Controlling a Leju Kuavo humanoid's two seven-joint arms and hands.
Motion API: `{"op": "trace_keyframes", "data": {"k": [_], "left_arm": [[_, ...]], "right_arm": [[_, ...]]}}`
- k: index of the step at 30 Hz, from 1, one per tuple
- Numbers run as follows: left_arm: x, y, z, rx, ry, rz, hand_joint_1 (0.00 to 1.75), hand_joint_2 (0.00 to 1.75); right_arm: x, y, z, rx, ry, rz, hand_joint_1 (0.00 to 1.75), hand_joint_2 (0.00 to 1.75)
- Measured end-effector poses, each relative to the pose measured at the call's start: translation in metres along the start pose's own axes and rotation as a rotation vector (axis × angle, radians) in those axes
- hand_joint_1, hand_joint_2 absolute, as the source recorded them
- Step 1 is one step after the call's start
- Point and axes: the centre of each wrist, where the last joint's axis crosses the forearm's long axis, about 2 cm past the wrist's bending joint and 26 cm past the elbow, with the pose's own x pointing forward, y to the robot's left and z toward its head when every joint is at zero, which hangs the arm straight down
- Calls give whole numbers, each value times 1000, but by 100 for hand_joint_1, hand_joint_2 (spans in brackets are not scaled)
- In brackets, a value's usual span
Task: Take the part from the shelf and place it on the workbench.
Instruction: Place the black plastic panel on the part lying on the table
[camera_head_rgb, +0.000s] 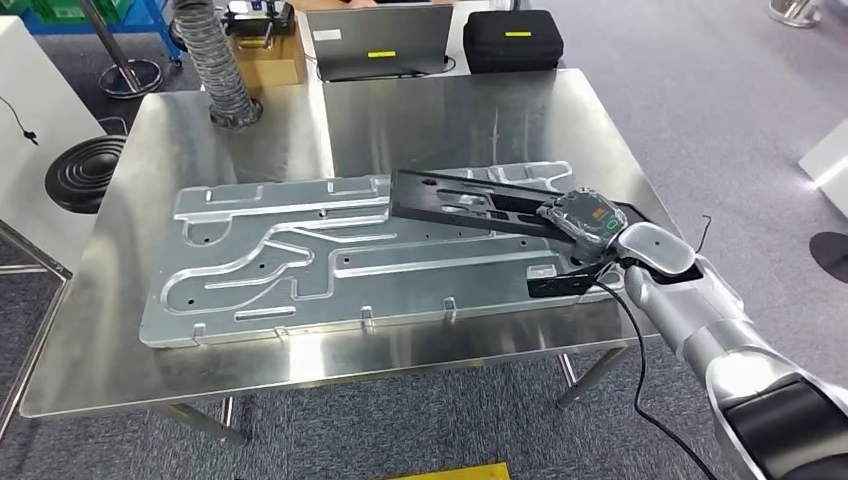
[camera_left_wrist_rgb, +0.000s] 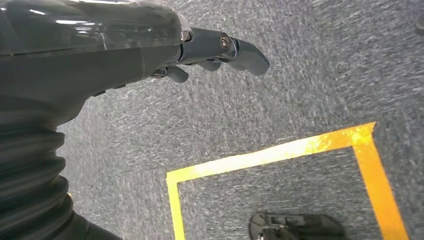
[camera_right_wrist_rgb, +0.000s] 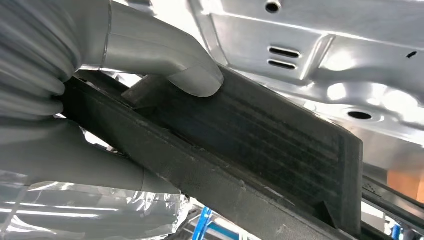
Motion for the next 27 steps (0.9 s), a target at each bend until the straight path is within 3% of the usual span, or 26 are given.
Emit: {"op": "trace_keyframes", "data": {"k": [6, 27], "left_arm": [[0, 1, 0, 0, 0, 0, 0, 175], [-3, 2, 0, -1, 7, -3, 0, 175]], "right_arm": [[4, 10, 4, 37, -6, 9, 171, 175], [-2, 4, 5, 66, 5, 69, 171, 175]]}}
